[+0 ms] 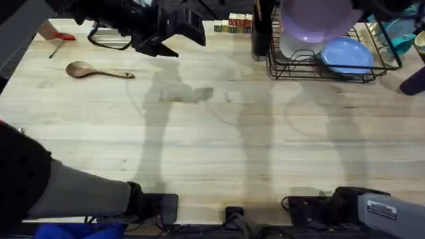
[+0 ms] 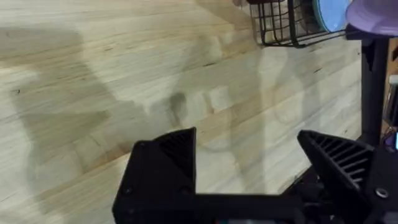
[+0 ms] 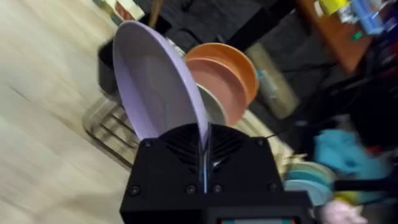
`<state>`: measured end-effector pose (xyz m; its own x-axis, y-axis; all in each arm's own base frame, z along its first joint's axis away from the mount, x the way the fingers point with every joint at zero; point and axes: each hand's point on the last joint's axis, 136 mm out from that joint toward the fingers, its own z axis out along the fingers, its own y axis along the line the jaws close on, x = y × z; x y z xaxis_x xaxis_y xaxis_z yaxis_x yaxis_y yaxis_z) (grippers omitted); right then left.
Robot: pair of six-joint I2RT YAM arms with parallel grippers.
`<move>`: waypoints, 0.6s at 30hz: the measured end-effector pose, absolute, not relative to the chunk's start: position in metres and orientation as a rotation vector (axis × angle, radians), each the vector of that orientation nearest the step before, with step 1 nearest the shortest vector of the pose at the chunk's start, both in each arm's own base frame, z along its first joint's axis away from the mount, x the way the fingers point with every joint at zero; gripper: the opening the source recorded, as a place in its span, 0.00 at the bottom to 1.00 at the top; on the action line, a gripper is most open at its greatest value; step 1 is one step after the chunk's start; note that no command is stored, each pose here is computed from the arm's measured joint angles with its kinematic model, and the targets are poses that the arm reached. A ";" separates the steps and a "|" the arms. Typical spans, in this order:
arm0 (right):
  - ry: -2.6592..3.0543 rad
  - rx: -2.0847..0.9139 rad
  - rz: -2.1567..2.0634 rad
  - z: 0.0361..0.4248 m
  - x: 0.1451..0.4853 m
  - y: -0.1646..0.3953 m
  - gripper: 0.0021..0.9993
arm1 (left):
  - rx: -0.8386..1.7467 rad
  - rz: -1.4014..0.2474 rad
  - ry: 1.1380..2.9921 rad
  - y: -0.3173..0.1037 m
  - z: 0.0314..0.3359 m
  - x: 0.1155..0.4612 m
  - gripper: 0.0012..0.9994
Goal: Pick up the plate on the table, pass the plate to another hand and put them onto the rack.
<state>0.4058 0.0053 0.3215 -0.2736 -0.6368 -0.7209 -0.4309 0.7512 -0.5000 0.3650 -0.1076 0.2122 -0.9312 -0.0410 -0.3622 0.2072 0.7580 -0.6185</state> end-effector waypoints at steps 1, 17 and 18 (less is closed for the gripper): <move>1.898 -0.860 -0.284 0.321 0.406 0.003 0.03 | 0.127 -0.975 2.600 -0.108 0.212 0.365 1.00; 1.701 -1.379 -0.691 0.305 0.419 -0.020 0.03 | 0.130 -0.973 2.595 -0.108 0.213 0.366 1.00; 1.704 -1.394 -0.701 0.301 0.421 -0.022 0.03 | 0.131 -0.972 2.593 -0.108 0.213 0.366 1.00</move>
<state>0.4213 -0.0220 0.3012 -0.0649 -0.9690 -0.2385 -0.5208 0.2368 -0.8202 0.3664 -0.1075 0.2128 -0.9283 -0.0410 -0.3696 0.2121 0.7580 -0.6168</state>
